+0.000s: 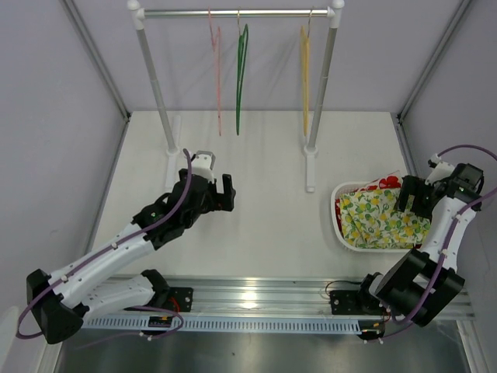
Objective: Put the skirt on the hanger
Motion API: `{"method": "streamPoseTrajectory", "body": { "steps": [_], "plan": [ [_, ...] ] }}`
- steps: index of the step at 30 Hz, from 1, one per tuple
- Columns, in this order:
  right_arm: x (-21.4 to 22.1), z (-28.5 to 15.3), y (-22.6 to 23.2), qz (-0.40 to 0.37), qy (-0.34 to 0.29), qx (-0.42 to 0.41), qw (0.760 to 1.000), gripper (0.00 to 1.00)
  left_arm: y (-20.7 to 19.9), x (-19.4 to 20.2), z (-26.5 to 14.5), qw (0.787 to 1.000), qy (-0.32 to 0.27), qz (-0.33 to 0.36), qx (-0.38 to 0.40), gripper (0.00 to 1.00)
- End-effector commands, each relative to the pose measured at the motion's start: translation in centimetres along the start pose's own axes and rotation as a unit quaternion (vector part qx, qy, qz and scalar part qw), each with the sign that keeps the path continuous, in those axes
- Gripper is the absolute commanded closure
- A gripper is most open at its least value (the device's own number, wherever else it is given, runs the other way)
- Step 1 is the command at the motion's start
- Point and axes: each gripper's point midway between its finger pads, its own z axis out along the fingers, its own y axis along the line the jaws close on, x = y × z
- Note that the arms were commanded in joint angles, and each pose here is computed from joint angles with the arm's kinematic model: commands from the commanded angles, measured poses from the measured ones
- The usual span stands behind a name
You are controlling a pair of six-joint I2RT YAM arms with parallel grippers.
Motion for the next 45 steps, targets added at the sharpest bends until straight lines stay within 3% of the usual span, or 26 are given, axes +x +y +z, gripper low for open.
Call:
{"method": "streamPoseTrajectory", "body": {
  "steps": [1,16,23,25,27,28,30,31,33,38,45],
  "plan": [
    [-0.2,-1.2,-0.8,-0.009,-0.011,0.007,1.000,0.05,-1.0,-1.3,0.2,1.000,-0.010,0.007,0.014,0.01],
    [1.0,-1.6,0.3,-0.008,-0.008,-0.023,1.000,0.20,-1.3,-0.4,0.9,1.000,0.005,-0.004,0.013,0.01],
    [2.2,0.2,0.7,0.000,0.036,-0.061,0.997,0.46,-0.9,-0.5,0.4,1.000,0.003,-0.004,0.008,0.01],
    [2.2,0.4,0.9,-0.002,0.038,-0.070,0.997,0.48,-0.8,-0.6,0.3,1.000,0.001,-0.005,0.006,0.01],
    [1.9,0.3,0.9,-0.005,0.036,-0.071,0.997,0.58,-0.7,-0.6,0.2,1.000,0.000,-0.005,0.004,0.01],
    [1.6,0.3,1.1,-0.009,0.035,-0.074,0.997,0.71,-0.6,-0.7,0.2,1.000,0.000,-0.006,0.003,0.01],
    [0.4,-0.7,1.4,-0.017,0.025,-0.076,0.997,0.81,-0.6,-0.8,0.1,1.000,-0.003,-0.007,0.004,0.01],
    [-0.3,-1.1,1.7,-0.021,0.018,-0.080,0.996,0.92,-0.7,-0.8,0.1,1.000,-0.002,-0.008,0.005,0.01],
    [-1.7,-2.4,2.8,-0.038,0.007,-0.089,0.995,1.00,-0.8,-1.0,0.1,1.000,-0.004,-0.009,0.007,0.01],
    [-7.6,-7.7,7.0,-0.096,-0.062,-0.122,0.986,1.00,-1.3,-1.7,0.1,1.000,-0.010,-0.015,0.015,0.01],
    [-12.2,-15.1,15.8,-0.215,-0.149,-0.206,0.943,1.00,-1.9,-2.6,-0.2,0.999,-0.019,-0.023,0.026,0.01]
  ]
}}
